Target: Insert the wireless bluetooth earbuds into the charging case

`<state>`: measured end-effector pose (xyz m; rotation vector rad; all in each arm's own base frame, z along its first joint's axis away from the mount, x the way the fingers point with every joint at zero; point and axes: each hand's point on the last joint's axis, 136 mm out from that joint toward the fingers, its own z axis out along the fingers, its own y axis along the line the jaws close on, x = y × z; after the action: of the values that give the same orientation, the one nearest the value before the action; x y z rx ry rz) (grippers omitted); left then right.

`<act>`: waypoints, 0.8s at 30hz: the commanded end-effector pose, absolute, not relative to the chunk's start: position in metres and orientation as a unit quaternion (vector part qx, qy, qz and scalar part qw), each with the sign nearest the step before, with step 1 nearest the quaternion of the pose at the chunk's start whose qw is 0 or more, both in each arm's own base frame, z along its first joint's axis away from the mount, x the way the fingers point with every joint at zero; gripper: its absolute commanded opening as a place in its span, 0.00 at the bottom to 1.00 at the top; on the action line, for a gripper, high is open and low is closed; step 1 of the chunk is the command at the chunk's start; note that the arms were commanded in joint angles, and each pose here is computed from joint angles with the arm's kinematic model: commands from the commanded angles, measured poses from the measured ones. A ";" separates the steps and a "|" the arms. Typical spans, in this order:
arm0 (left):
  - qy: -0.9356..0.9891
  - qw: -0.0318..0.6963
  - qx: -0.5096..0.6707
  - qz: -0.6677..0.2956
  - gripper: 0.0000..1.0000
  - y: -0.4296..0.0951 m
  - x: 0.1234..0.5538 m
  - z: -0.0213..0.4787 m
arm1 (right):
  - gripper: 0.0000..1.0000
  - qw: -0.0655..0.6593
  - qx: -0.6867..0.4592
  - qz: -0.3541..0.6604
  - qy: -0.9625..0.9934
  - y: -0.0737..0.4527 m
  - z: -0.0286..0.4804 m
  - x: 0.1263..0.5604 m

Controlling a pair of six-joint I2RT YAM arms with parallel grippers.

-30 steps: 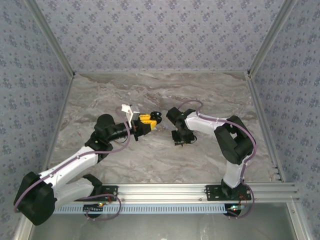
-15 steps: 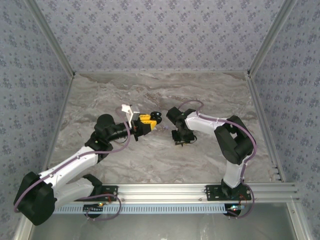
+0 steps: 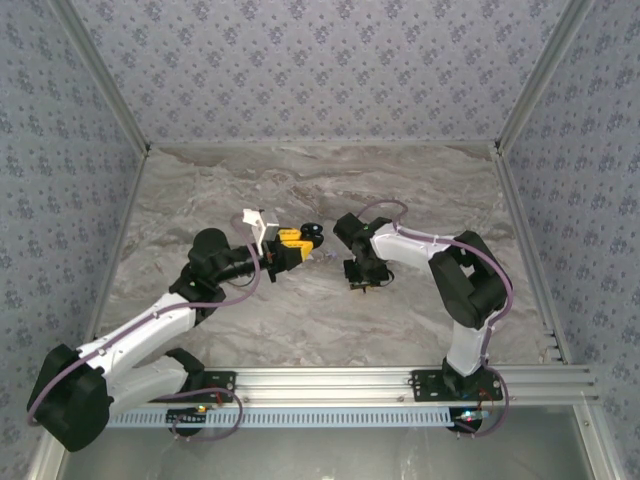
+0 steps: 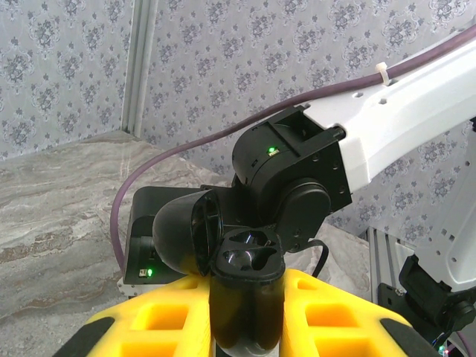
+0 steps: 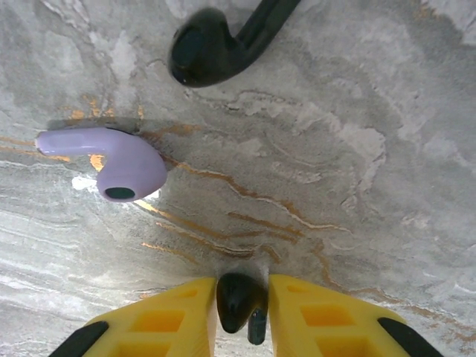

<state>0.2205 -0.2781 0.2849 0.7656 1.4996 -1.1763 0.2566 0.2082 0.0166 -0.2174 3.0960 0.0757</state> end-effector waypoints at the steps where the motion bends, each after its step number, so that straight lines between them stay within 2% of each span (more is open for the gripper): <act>1: 0.610 0.531 0.327 -0.490 0.21 -0.277 0.215 0.294 | 0.22 0.030 -0.059 0.027 0.997 0.213 0.006 0.266; 14: 0.628 0.521 0.325 -0.479 0.22 -0.278 0.219 0.283 | 0.16 0.084 -0.100 0.033 0.991 0.208 0.028 0.274; 24: 0.691 0.481 0.294 -0.452 0.20 -0.289 0.238 0.240 | 0.14 0.158 -0.124 0.073 0.977 0.213 0.061 0.286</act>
<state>0.2294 -0.2875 0.2380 0.7590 1.6819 -1.1249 0.2783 0.2153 0.0486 -0.3426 2.8638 0.1990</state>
